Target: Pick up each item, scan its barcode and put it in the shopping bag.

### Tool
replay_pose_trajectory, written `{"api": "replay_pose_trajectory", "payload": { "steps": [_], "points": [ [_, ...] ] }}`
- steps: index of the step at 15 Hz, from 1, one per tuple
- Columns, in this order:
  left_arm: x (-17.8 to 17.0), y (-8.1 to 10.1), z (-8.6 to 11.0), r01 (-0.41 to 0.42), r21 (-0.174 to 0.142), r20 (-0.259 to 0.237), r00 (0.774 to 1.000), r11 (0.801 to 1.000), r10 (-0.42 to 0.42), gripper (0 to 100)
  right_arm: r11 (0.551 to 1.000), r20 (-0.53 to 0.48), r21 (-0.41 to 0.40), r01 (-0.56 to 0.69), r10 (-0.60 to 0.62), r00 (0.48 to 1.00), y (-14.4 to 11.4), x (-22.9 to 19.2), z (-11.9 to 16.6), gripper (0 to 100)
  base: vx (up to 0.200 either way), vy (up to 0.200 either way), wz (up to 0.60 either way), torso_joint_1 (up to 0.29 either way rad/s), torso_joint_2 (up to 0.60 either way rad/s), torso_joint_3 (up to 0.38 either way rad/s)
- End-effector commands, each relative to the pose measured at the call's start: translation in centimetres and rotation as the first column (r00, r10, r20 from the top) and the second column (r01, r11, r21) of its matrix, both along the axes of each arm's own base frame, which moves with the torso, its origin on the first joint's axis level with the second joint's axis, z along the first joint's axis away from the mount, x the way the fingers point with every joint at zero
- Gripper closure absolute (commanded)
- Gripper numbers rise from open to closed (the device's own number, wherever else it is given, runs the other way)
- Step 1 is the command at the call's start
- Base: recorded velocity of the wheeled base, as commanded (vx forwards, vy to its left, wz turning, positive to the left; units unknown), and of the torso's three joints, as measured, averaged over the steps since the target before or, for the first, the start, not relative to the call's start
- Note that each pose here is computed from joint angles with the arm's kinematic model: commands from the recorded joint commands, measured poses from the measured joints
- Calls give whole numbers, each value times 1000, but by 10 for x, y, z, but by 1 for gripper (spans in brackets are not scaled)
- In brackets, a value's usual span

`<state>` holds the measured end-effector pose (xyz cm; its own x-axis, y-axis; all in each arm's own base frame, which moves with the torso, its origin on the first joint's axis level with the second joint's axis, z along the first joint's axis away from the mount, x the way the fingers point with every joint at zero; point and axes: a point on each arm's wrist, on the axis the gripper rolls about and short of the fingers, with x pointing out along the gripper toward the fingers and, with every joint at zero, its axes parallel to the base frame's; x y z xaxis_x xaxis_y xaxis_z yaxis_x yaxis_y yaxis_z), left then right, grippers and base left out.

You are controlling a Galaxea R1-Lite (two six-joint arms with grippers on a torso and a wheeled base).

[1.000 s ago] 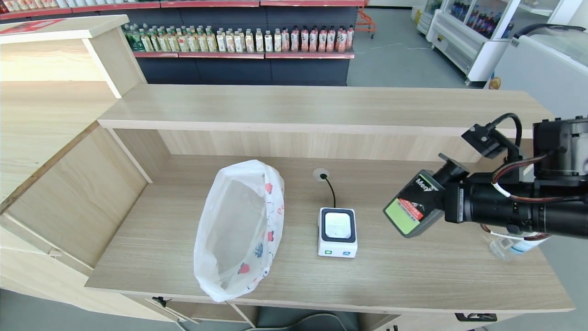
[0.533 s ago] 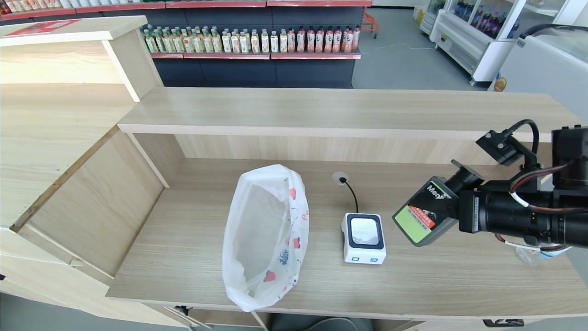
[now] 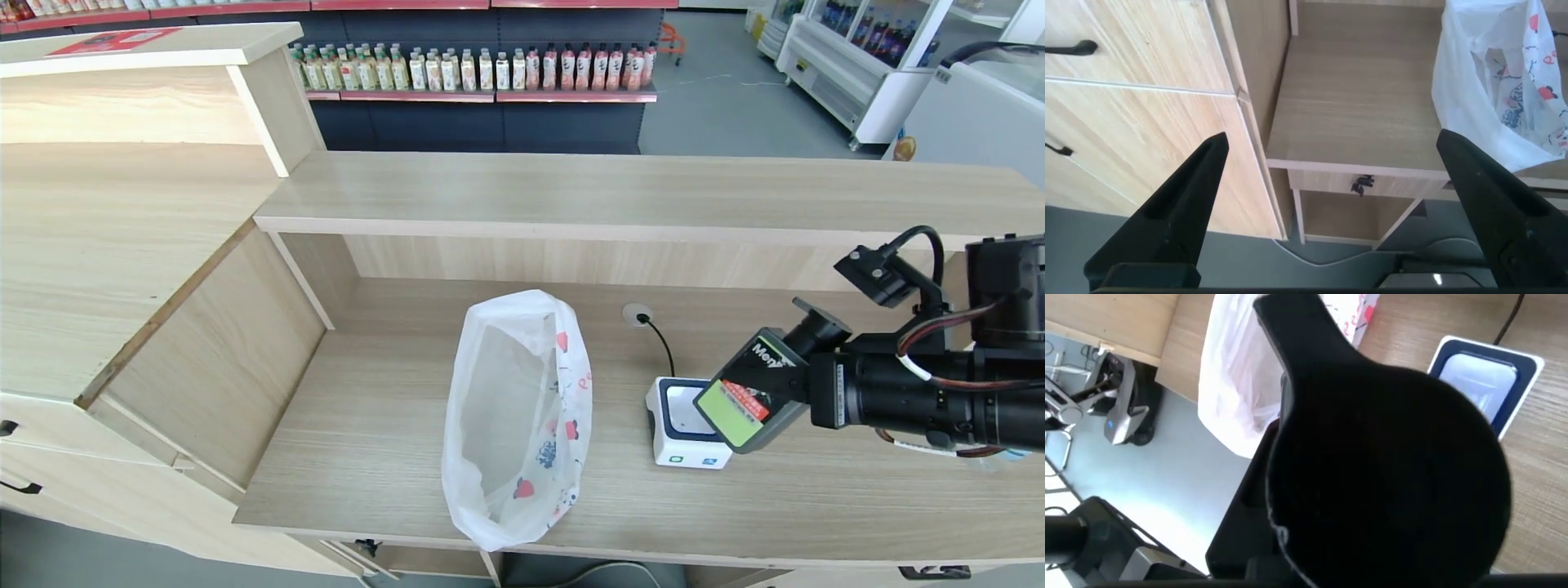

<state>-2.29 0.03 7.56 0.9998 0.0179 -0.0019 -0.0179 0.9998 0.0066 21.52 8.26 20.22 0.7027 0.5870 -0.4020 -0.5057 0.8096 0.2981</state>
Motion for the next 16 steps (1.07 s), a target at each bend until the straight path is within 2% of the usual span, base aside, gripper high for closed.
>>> {"api": "replay_pose_trajectory", "payload": {
  "steps": [1, 3, 6, 7, 10, 14, 16],
  "points": [
    [0, 0, 0, -1, 0, 0, 1000, 1000, 1, 0, 1000, -20, -7, -29, 29, 999, 8, 3, -5, 100, 0, 0, 0, 0, 0, 0],
    [0, 0, 0, -1, 0, 0, 1000, 1000, 1, 0, 998, -35, -22, -52, 51, 998, 21, 22, -18, 100, 0, 0, 0, 0, 0, 0],
    [0, 0, 0, -1, 0, 0, 1000, 1000, 1, 0, 994, 28, -24, -102, 103, 994, 48, 60, -53, 100, 0, 0, 0, 0, 0, 0],
    [0, 0, 0, -1, 0, 0, 1000, 1000, 1, 0, 988, 74, -54, -146, 150, 986, 63, 82, -79, 100, 0, 0, 0, 0, 0, 0],
    [0, 0, 0, -1, 0, 0, 1000, 1000, 1, 0, 967, 114, -124, -221, 235, 965, 92, 120, -119, 100, 0, 0, 0, 0, 0, 0],
    [0, 0, 0, -1, 0, 0, 1000, 1000, 1, 0, 947, 129, -151, -284, 304, 944, 126, 138, -143, 100, 0, 0, 0, 0, 0, 0],
    [0, 0, 0, -1, 0, 0, 1000, 1000, 1, 0, 936, 157, -161, -312, 337, 929, 141, 141, -145, 100, 0, 0, 0, 0, 0, 0]
  ]
}}
